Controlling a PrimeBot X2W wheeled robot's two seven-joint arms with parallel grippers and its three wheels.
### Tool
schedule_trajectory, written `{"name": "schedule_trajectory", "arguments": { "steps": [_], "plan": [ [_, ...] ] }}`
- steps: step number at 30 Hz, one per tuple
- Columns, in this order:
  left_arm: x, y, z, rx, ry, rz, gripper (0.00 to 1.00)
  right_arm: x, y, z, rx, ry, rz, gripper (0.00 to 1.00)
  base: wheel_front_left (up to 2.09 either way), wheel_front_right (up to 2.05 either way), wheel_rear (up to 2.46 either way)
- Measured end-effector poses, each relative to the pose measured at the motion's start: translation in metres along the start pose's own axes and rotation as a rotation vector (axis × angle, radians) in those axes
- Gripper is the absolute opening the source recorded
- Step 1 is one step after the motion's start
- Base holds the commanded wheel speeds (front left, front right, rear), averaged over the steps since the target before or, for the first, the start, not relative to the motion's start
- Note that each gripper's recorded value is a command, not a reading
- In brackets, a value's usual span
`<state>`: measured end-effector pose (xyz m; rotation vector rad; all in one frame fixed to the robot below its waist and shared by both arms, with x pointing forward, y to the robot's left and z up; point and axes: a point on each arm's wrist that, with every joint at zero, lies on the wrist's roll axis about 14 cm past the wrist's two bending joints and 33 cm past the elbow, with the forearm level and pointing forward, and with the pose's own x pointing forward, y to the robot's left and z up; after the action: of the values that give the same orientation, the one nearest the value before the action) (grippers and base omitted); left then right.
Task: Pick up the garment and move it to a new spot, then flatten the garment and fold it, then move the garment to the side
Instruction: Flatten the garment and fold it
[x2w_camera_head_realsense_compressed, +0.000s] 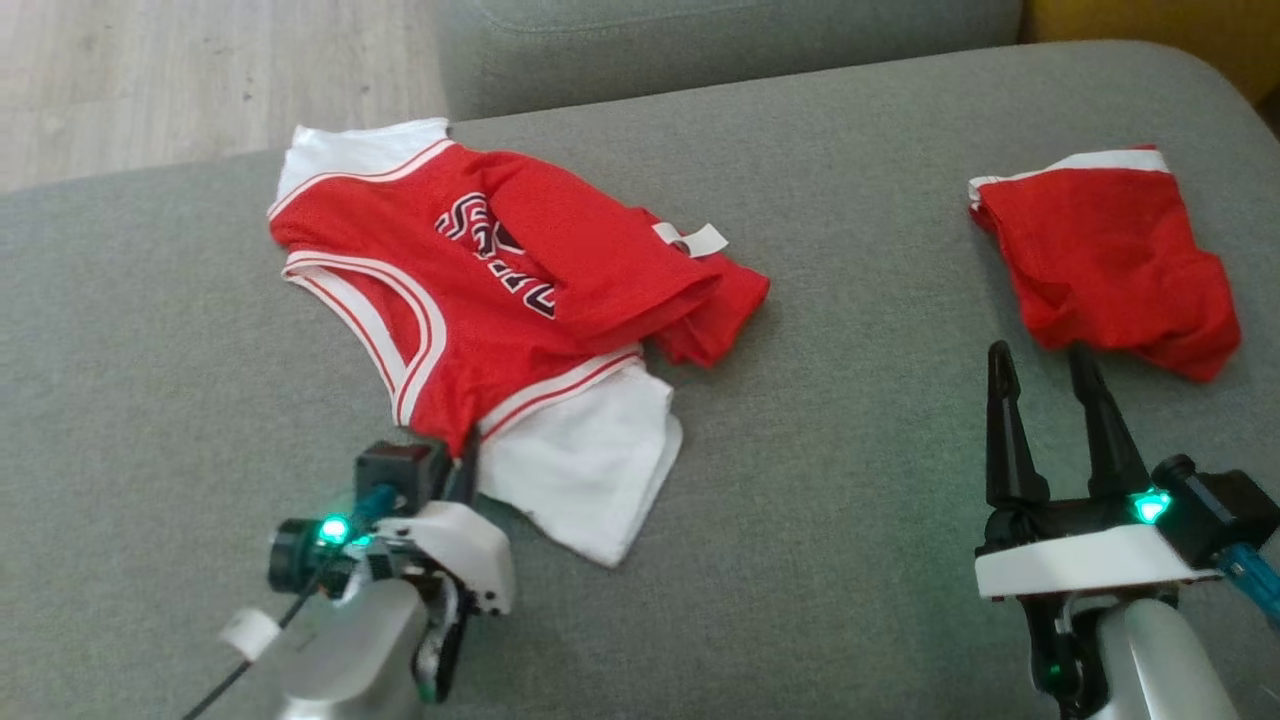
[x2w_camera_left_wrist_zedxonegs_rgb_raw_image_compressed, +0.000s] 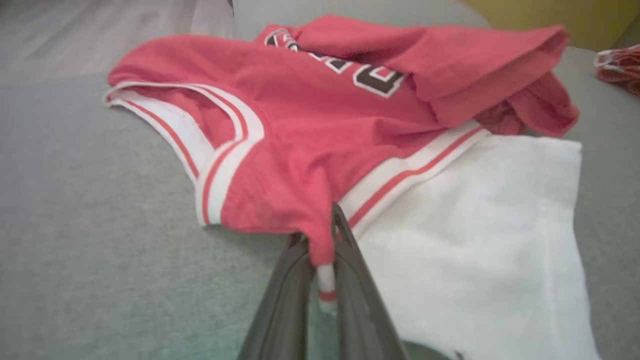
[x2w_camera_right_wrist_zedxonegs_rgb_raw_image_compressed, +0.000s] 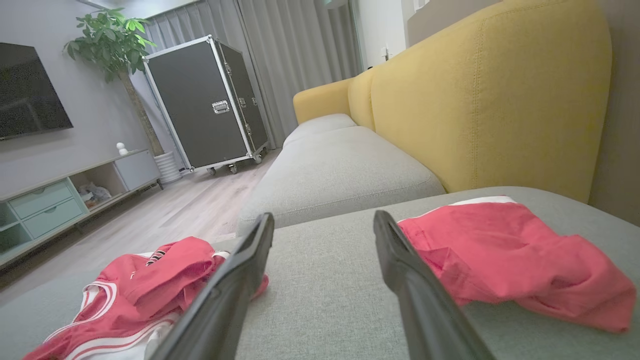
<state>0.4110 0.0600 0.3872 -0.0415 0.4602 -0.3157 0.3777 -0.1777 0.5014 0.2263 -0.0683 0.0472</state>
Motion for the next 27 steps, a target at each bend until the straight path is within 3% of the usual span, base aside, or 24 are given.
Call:
{"name": "schedule_trajectory", "arguments": {
  "steps": [3,14,20,21,22,27],
  "plan": [
    [-0.004,0.018,0.005,0.015,-0.026,0.035,0.0,0.001,0.003,0.001,0.001,-0.005,0.01,1.0,0.0,0.0,0.0],
    [-0.028,0.145,0.071,0.183,-0.122,0.251,0.0,0.006,0.016,0.001,0.008,-0.007,0.049,1.0,0.0,0.0,0.0],
    [-0.05,0.199,0.056,0.248,0.026,0.343,0.0,0.006,0.018,0.001,0.008,-0.007,0.054,1.0,0.0,0.0,0.0],
    [-0.052,0.201,0.053,0.251,0.044,0.345,0.62,0.006,0.018,0.001,0.008,-0.007,0.055,1.0,0.0,0.0,0.0],
    [-0.053,0.201,0.05,0.256,0.052,0.347,1.0,0.006,0.018,0.002,0.008,-0.008,0.055,1.0,0.0,0.0,0.0],
    [-0.058,0.203,0.052,0.282,0.028,0.374,1.0,0.006,0.021,0.004,0.008,-0.013,0.062,1.0,0.0,0.0,0.0]
  ]
}}
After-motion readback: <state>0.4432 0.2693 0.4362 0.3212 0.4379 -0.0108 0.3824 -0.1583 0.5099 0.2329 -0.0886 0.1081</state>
